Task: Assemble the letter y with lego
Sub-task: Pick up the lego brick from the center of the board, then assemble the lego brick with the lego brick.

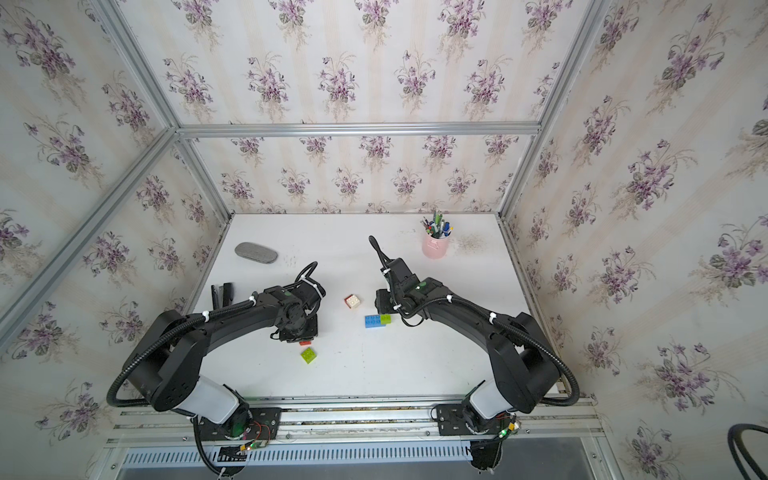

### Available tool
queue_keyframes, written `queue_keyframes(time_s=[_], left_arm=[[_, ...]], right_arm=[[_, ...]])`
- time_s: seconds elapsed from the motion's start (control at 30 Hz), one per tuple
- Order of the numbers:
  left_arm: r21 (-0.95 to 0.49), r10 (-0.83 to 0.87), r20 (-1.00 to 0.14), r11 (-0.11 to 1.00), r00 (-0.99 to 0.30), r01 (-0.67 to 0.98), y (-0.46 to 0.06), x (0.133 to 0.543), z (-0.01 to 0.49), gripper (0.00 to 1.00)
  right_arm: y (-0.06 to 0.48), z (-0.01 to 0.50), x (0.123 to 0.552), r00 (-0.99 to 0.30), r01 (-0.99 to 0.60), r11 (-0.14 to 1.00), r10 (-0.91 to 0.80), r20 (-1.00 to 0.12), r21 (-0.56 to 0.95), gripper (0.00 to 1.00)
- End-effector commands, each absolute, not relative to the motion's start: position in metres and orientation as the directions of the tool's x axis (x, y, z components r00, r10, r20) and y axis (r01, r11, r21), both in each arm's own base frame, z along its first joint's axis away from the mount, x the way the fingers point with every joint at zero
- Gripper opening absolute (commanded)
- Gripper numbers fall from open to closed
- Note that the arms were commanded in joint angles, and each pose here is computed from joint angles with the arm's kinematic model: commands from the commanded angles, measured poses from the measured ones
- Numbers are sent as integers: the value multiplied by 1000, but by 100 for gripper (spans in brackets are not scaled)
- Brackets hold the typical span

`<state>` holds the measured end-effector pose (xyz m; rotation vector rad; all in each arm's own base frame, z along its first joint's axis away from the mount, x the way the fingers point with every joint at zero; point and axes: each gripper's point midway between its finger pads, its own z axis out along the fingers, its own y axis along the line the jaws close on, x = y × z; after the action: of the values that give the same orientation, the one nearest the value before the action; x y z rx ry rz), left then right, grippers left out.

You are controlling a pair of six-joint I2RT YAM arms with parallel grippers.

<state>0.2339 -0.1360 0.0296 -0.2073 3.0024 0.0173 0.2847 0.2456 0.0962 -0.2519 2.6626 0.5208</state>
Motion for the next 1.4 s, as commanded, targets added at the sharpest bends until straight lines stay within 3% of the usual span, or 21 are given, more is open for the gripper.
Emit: queue_keyframes(time_s=[0.0, 0.73, 1.37], left_arm=[[-43, -143, -137, 989, -980, -139, -147, 239, 39, 24], [-210, -79, -178, 977, -981, -41, -274, 290, 77, 20], [-172, -83, -121, 983, -989, -61, -303, 286, 59, 15]], right_arm=[[246, 101, 289, -888, -249, 911, -80, -452, 328, 51], [216, 92, 285, -893, -194, 904, -2, -450, 381, 50], [183, 98, 284, -876, -160, 898, 62, -478, 409, 50]])
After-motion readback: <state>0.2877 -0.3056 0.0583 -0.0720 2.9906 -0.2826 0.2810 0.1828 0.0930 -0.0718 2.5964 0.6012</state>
